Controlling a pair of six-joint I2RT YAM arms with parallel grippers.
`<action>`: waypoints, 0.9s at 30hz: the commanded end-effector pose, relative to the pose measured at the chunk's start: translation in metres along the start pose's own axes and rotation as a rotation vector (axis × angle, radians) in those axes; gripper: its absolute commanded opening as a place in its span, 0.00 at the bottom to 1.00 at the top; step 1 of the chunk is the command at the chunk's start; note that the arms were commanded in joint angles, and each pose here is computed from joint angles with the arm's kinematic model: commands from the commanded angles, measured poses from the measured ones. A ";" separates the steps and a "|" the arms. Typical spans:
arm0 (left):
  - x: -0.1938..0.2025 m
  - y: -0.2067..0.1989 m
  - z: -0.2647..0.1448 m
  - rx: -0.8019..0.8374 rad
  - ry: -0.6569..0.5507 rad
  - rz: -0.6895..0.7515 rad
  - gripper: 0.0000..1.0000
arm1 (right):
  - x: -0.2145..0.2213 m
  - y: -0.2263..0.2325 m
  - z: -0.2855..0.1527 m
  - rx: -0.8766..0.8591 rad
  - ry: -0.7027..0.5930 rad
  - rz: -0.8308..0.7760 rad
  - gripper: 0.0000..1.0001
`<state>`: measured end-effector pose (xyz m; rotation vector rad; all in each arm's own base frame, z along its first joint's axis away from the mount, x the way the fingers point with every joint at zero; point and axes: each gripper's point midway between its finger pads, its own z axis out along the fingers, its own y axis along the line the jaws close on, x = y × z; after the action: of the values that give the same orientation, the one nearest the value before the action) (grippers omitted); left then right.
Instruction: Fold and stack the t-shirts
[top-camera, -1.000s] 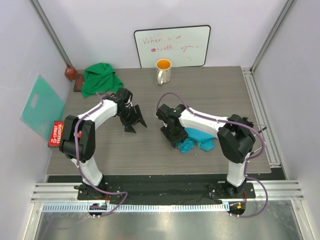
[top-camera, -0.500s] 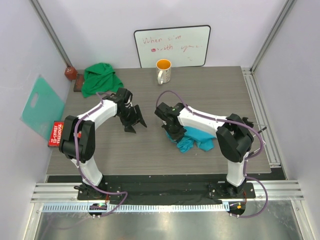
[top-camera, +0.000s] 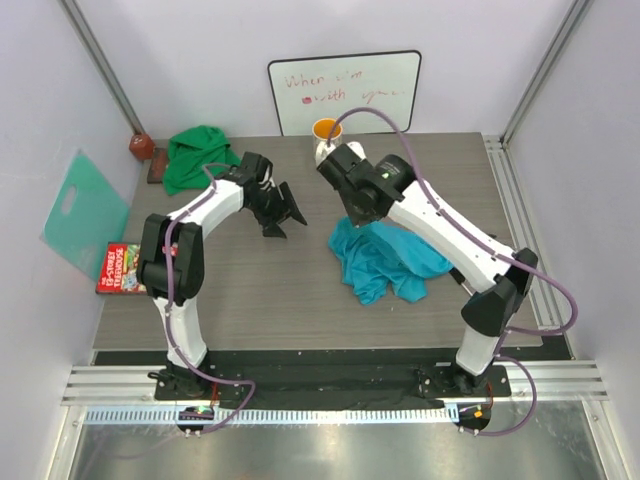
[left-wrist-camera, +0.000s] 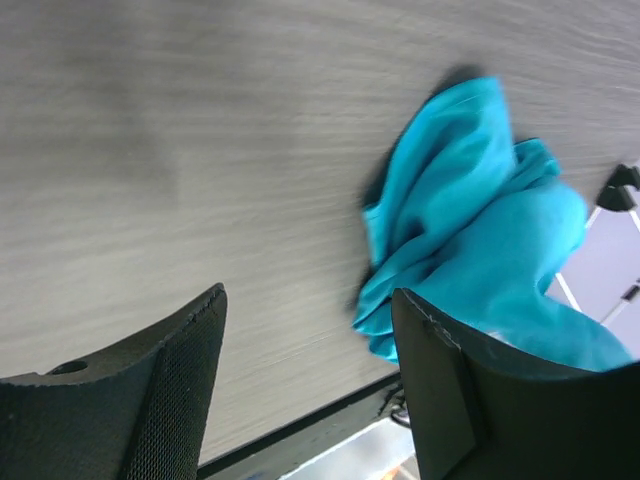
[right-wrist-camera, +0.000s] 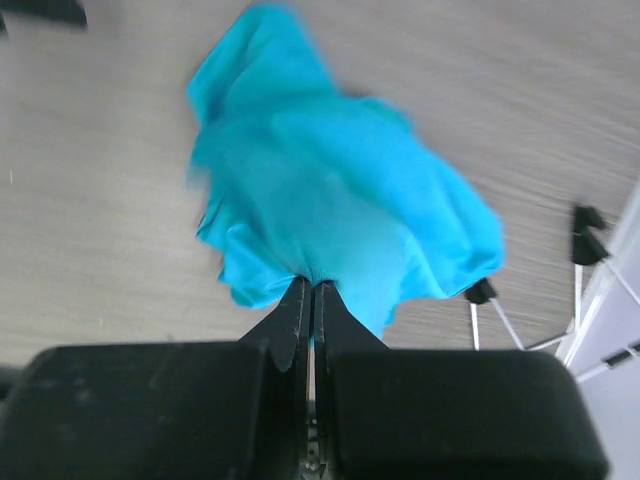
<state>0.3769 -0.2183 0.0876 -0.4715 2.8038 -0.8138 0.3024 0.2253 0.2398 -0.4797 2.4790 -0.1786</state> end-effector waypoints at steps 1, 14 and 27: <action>-0.009 -0.051 0.017 0.147 0.035 0.051 0.68 | 0.005 -0.068 -0.032 0.249 -0.001 0.071 0.01; 0.017 -0.089 0.086 0.171 0.135 0.104 0.68 | 0.021 -0.111 -0.037 0.335 0.011 0.233 0.01; 0.027 -0.052 0.100 0.055 0.116 0.080 0.55 | 0.022 -0.148 -0.040 0.368 0.008 0.321 0.01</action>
<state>0.3907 -0.3292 0.0355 -0.3077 2.8875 -1.0188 0.3325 0.1102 0.2883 0.0759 2.3660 -0.3982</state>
